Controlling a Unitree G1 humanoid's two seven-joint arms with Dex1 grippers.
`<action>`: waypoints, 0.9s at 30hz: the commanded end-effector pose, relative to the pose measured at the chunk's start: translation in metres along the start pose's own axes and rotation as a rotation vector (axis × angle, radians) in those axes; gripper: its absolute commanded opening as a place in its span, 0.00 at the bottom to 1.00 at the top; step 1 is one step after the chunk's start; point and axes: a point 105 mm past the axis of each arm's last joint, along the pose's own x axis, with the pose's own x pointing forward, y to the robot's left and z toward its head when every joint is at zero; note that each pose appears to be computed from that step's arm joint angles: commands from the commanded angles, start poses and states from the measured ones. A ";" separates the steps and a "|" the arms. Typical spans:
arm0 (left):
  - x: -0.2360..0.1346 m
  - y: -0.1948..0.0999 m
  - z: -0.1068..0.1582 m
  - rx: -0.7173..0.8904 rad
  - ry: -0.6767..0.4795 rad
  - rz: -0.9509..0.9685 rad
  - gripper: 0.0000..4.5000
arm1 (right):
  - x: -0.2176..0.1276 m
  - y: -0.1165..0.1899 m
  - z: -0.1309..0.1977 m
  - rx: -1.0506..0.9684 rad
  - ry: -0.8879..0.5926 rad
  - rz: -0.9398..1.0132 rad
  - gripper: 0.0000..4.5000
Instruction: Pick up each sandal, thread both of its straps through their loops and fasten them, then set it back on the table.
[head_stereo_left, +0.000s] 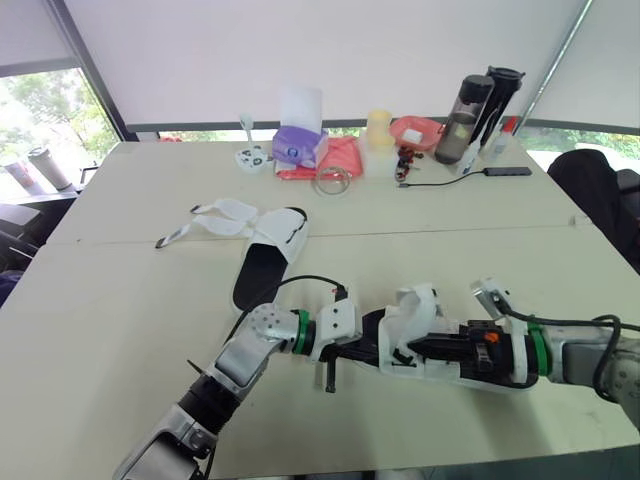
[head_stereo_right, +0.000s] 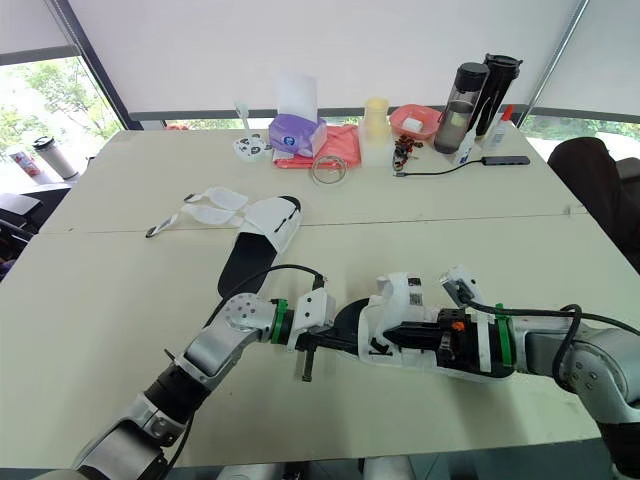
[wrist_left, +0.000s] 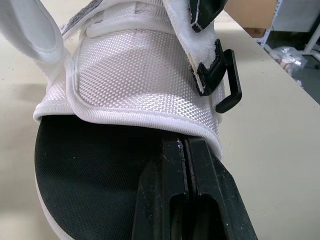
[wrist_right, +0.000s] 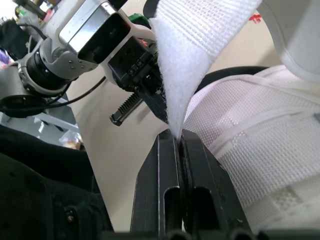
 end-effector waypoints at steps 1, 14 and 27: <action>0.002 -0.001 -0.008 -0.015 0.037 0.007 0.00 | -0.001 -0.003 0.008 -0.011 -0.028 -0.007 0.01; 0.001 0.002 -0.009 -0.018 0.040 0.017 0.00 | 0.009 0.004 0.012 -0.016 -0.133 -0.006 0.75; 0.002 0.003 -0.011 -0.015 0.045 0.017 0.00 | 0.023 0.023 0.006 0.055 -0.186 0.034 0.63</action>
